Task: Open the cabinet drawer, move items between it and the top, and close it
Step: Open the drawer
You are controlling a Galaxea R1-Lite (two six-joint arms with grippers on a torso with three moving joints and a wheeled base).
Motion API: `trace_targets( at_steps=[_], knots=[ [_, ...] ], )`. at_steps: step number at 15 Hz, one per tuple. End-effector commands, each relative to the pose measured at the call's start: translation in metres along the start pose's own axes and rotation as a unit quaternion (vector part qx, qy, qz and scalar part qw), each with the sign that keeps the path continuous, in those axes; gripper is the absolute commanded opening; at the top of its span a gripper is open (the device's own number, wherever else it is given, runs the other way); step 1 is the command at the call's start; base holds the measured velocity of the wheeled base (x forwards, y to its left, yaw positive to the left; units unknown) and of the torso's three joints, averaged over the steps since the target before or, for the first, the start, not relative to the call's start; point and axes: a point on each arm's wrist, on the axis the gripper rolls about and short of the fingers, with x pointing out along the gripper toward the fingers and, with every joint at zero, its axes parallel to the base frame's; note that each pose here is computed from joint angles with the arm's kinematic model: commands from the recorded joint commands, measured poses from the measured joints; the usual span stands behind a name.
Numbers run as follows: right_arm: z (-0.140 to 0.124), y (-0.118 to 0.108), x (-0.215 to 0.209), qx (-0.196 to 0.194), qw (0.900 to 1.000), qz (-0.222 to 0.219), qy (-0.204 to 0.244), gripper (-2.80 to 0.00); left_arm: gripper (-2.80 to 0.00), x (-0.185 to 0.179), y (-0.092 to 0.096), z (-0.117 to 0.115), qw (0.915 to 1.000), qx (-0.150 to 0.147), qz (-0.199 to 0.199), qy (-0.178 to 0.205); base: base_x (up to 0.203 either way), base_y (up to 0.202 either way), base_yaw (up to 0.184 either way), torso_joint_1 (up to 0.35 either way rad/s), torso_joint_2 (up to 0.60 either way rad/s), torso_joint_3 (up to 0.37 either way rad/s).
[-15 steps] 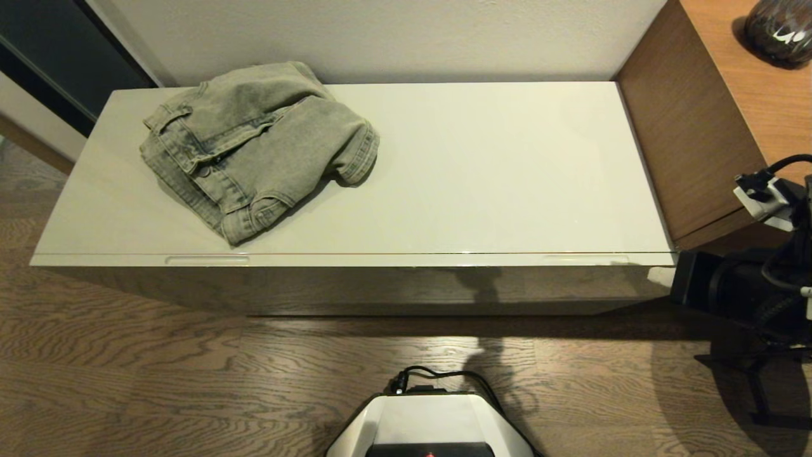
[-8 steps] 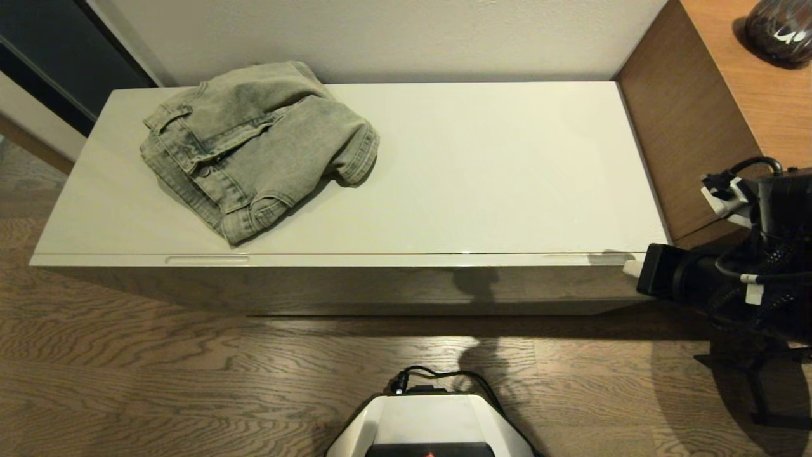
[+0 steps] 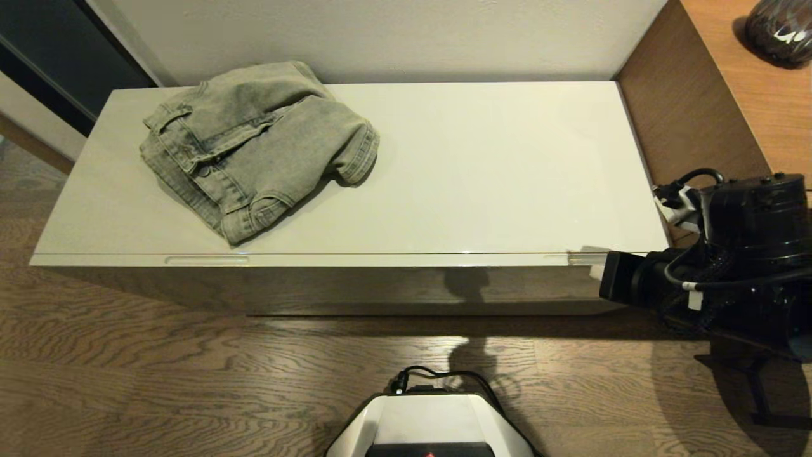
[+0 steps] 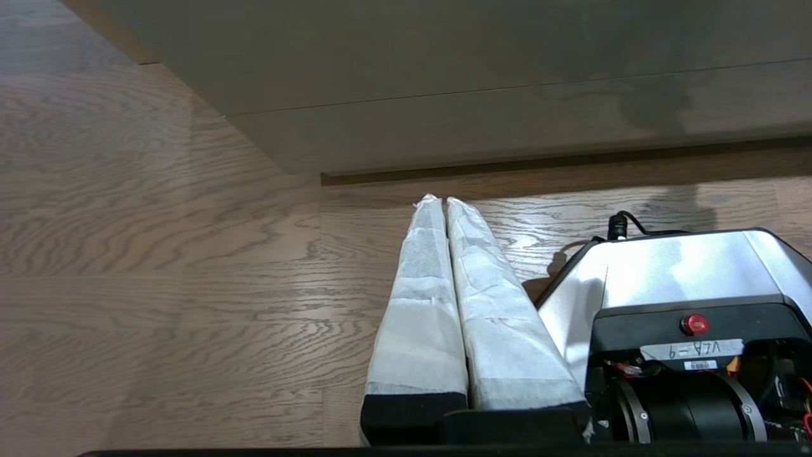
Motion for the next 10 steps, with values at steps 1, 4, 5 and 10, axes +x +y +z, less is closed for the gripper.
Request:
trace_targets(
  at_steps=[1,4,5,10],
  knots=[
    [-0.005,0.002,0.013,0.0,1.0,-0.002,0.003,-2.8,-2.8,0.0,0.0,0.0,1.0,0.0,0.0,0.0,0.0,0.0,0.0,0.0,0.0,0.0],
    [-0.005,0.005,0.03,0.004,1.0,0.001,-0.007,-2.8,-2.8,0.0,0.0,0.0,1.0,0.0,0.0,0.0,0.0,0.0,0.0,0.0,0.0,0.0],
    [-0.002,0.006,0.031,0.007,1.0,0.005,-0.016,-2.8,-2.8,0.0,0.0,0.0,1.0,0.0,0.0,0.0,0.0,0.0,0.0,0.0,0.0,0.0],
    [-0.004,0.006,0.04,0.007,1.0,0.001,-0.018,-2.8,-2.8,0.0,0.0,0.0,1.0,0.0,0.0,0.0,0.0,0.0,0.0,0.0,0.0,0.0]
  ],
)
